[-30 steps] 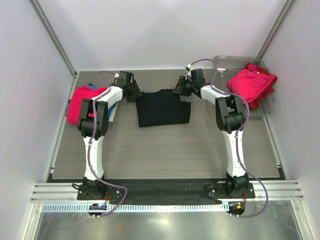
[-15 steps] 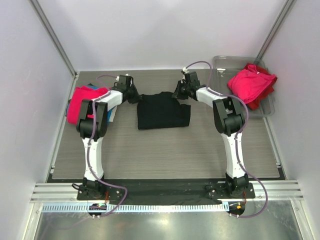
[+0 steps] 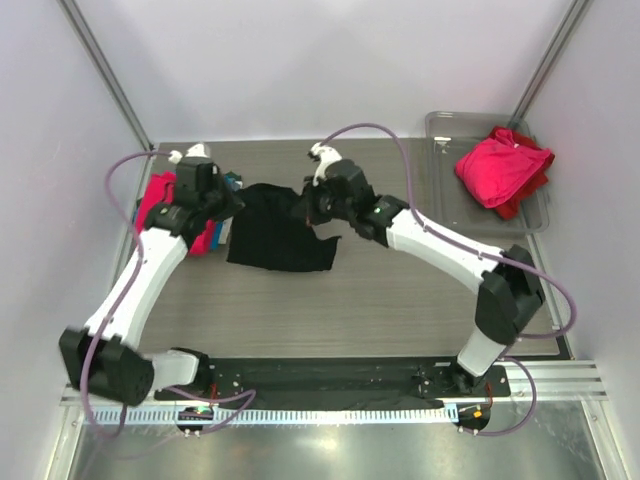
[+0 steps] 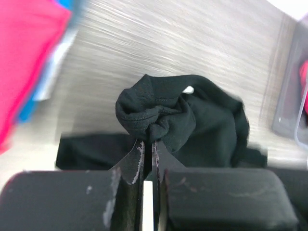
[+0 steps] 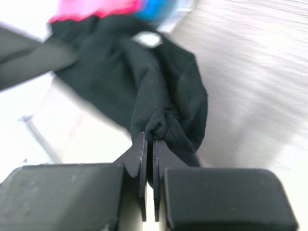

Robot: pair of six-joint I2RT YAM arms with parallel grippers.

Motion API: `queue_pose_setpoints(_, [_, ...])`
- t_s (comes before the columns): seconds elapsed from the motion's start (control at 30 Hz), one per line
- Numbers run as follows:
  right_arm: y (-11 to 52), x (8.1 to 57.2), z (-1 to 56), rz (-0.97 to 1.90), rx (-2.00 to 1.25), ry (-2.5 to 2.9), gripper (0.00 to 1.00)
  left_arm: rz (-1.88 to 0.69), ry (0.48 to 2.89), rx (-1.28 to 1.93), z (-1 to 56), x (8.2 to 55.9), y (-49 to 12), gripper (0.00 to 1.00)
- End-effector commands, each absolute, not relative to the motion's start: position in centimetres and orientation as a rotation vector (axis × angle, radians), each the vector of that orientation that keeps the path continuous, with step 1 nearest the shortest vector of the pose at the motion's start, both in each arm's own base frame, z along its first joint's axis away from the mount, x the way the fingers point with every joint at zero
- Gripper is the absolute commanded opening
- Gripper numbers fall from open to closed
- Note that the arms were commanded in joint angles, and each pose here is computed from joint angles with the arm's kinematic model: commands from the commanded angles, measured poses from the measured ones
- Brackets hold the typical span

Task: Fold and stack the t-shirts
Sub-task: Neatly place the folded tshirt to the corner

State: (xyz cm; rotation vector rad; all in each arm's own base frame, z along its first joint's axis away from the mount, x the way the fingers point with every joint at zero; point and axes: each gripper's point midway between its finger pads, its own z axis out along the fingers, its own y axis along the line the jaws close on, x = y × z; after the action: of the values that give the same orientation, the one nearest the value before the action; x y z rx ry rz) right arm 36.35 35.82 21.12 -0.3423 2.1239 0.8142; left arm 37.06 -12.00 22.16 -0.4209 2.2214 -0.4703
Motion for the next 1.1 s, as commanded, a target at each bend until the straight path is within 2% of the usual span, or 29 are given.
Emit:
queue_pose_setpoints(0.0, [38.0, 32.6, 26.2, 0.849, -0.36, 2.018, 0.01, -0.272, 2.195, -0.495, 24.3, 33.0, -7.3, 0.0])
queue_pose_setpoints(0.1, [40.4, 30.0, 30.1, 0.906, -0.389, 1.949, 0.01, -0.203, 2.109, -0.529, 28.4, 30.4, -4.3, 0.0])
queue_pose_setpoints(0.2, [42.7, 28.8, 32.6, 0.957, -0.409, 1.9, 0.01, -0.076, 2.07, -0.599, 30.1, 29.1, -0.4, 0.0])
queue_pose_setpoints(0.33, [47.3, 27.7, 35.0, 1.027, -0.464, 1.856, 0.01, 0.161, 2.069, -0.713, 30.2, 28.6, 4.7, 0.0])
queue_pose_setpoints(0.37, [48.6, 28.0, 33.6, 1.027, -0.473, 1.882, 0.01, 0.196, 2.058, -0.781, 30.1, 28.6, 6.7, 0.0])
queue_pose_setpoints(0.43, [50.5, 27.8, 35.2, 1.076, -0.481, 1.845, 0.01, 0.176, 2.032, -0.811, 30.8, 29.4, 7.9, 0.0])
queue_pose_setpoints(0.47, [52.0, 28.2, 33.4, 1.076, -0.495, 1.874, 0.01, 0.166, 2.023, -0.826, 31.0, 29.7, 8.4, 0.0])
queue_pose_setpoints(0.63, [55.7, 29.3, 34.7, 1.137, -0.466, 1.822, 0.01, 0.139, 1.997, -0.931, 31.8, 32.4, 12.2, 0.0])
queue_pose_setpoints(0.77, [57.1, 31.0, 34.7, 1.123, -0.415, 1.79, 0.01, 0.101, 1.965, -0.943, 33.2, 34.8, 13.4, 0.0])
queue_pose_setpoints(1.07, [58.9, 35.4, 32.9, 1.124, -0.305, 1.745, 0.01, 0.037, 1.987, -1.001, 31.7, 39.2, 15.8, 0.0])
